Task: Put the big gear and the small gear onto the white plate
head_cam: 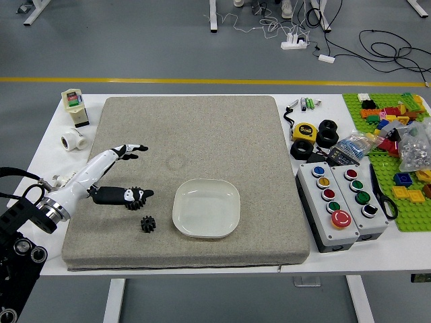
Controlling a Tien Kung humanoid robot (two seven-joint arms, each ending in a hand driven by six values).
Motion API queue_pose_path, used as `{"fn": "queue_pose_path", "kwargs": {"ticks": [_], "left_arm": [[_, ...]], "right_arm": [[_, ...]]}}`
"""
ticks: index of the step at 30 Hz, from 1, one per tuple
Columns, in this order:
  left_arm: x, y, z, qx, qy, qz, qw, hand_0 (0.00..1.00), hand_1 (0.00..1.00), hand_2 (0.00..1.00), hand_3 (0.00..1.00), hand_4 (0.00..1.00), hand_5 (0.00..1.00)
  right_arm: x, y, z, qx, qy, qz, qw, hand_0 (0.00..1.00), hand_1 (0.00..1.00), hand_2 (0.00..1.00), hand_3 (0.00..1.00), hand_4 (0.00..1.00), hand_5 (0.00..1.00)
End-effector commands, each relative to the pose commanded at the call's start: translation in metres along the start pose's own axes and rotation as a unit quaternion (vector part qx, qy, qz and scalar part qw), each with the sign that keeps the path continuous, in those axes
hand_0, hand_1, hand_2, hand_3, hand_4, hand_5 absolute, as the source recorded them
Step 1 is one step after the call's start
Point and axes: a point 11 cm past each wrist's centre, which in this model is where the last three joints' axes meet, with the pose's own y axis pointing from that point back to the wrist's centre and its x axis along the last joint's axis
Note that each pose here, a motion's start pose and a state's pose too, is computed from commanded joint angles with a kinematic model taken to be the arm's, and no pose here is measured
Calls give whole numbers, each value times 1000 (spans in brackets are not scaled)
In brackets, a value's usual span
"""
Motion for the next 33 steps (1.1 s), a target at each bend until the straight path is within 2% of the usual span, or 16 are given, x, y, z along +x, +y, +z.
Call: {"fn": "queue_pose_path", "kwargs": {"ticks": [4,5,6,11,17,18,23,24,29,30,33], "left_arm": [[-3,-3,-3,9,-45,-17,999,615,704,784,815,866,146],[-4,-4,-3,10,-46,-22,999,615,704,784,815,866,146],[-4,-4,-3,10,-47,-24,999,606,702,779,831,860,102],[-9,-6,-7,16,-49,-50,997,606,702,779,831,860,102],[-11,-6,-10,20,-50,-60,997,607,706,783,838,853,81],[-11,-6,-11,22,-50,-61,997,557,682,751,790,807,46],[-12,-7,-15,32,-50,-62,996,557,682,751,790,807,46],[-12,-7,-15,33,-50,-62,996,436,531,584,659,365,2],[-12,-7,-21,45,-51,-60,996,436,531,584,659,365,2],[-12,-6,-22,48,-50,-61,996,390,482,541,623,161,2],[-13,-6,-24,51,-49,-63,995,390,482,541,623,161,2]], "right_arm": [[0,0,-1,0,-1,0,1000,597,605,694,556,748,678],[0,0,-1,1,0,0,1000,597,605,694,556,748,678],[0,0,-1,1,0,0,1000,598,606,693,556,748,678],[0,0,-2,1,0,0,1000,598,606,693,556,748,678],[0,0,-3,2,0,0,1000,596,607,694,556,748,678],[0,0,-3,2,0,0,1000,597,607,693,556,748,678],[0,0,-4,3,0,0,1000,597,607,693,556,748,678],[0,0,-4,3,0,0,1000,598,607,693,556,748,678],[0,1,-4,3,0,0,1000,598,607,693,556,748,678],[0,1,-4,3,1,0,1000,597,607,694,557,748,678],[0,1,-5,3,0,0,1000,597,607,694,557,748,678]]}}
